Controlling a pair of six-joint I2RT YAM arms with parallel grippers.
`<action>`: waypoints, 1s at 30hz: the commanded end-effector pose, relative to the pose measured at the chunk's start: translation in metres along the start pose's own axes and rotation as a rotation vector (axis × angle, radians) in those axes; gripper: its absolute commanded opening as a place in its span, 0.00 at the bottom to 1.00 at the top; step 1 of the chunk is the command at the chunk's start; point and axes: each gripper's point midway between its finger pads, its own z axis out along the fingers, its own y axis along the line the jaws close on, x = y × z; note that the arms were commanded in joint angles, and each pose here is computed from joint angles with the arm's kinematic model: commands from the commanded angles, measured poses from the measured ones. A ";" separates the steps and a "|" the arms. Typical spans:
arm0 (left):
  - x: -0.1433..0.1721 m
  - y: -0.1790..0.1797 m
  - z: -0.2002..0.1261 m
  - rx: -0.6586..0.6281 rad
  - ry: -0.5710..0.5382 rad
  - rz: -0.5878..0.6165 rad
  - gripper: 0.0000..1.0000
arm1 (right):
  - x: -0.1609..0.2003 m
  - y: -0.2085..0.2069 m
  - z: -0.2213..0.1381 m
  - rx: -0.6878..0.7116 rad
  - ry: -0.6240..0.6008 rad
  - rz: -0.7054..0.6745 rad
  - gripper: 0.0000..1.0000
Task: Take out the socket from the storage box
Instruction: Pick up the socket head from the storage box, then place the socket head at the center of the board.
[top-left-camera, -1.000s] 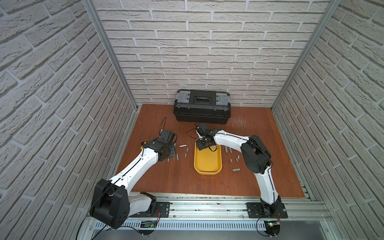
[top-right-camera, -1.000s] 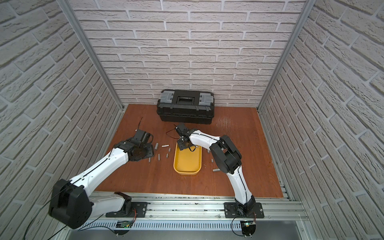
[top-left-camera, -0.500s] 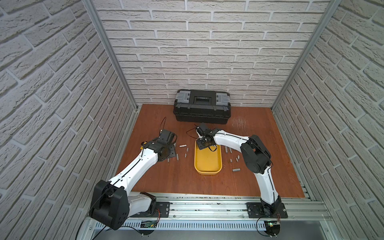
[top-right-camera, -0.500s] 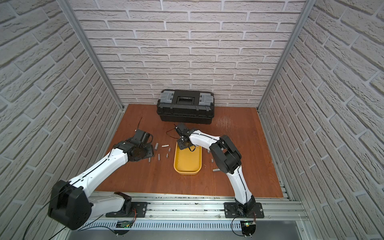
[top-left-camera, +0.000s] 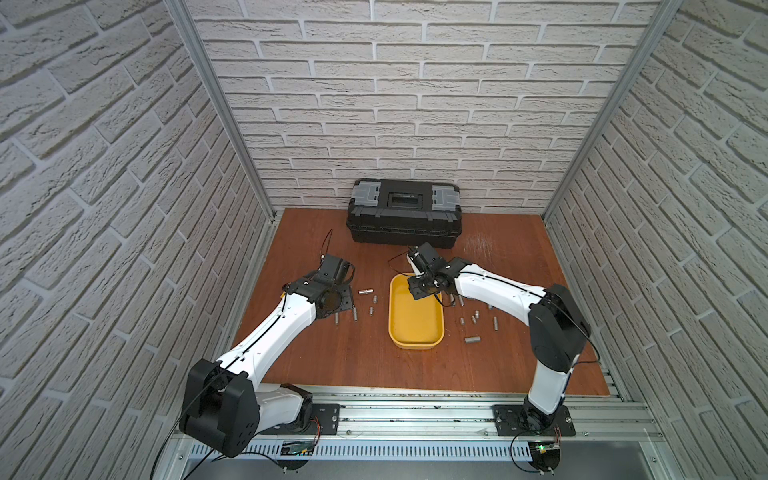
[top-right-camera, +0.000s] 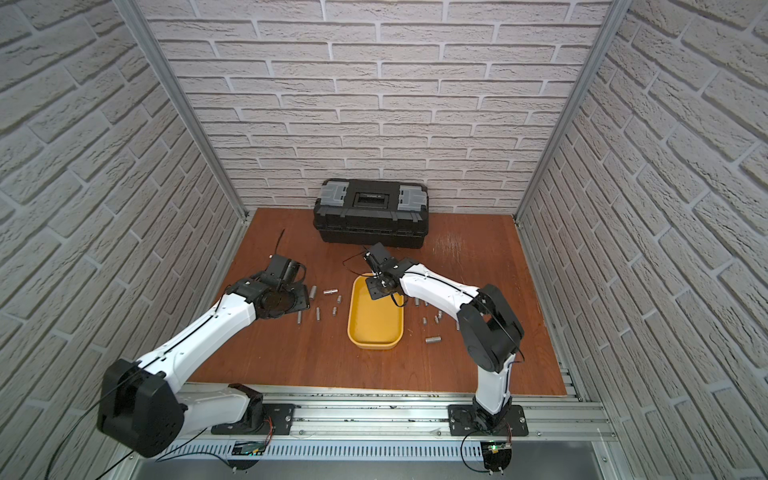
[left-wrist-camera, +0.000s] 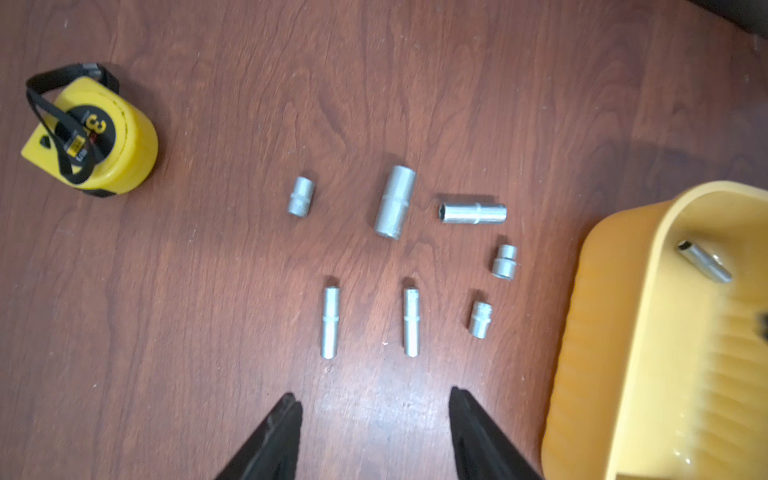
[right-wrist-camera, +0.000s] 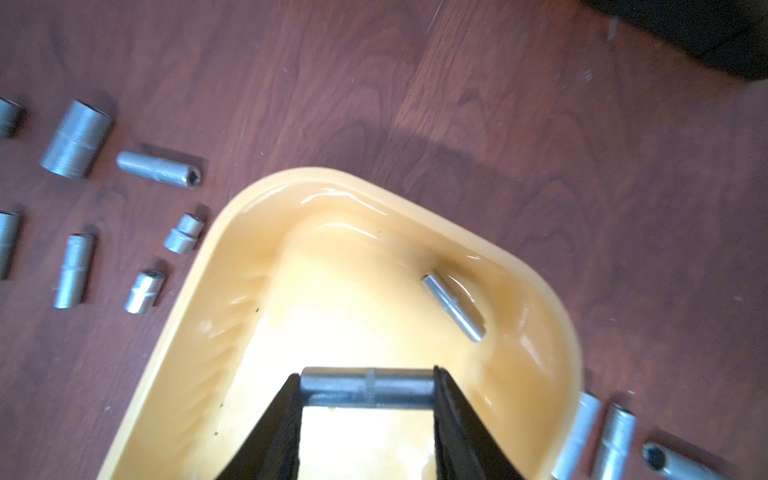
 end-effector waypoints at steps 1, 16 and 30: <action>-0.010 -0.012 -0.005 0.028 -0.020 0.024 0.61 | 0.006 -0.028 -0.027 0.054 -0.032 0.050 0.33; -0.020 -0.044 0.003 0.055 0.000 0.105 0.62 | 0.143 -0.116 -0.049 0.216 0.123 0.290 0.32; -0.019 -0.065 0.011 0.073 0.022 0.151 0.63 | 0.199 -0.159 -0.045 0.297 0.214 0.505 0.33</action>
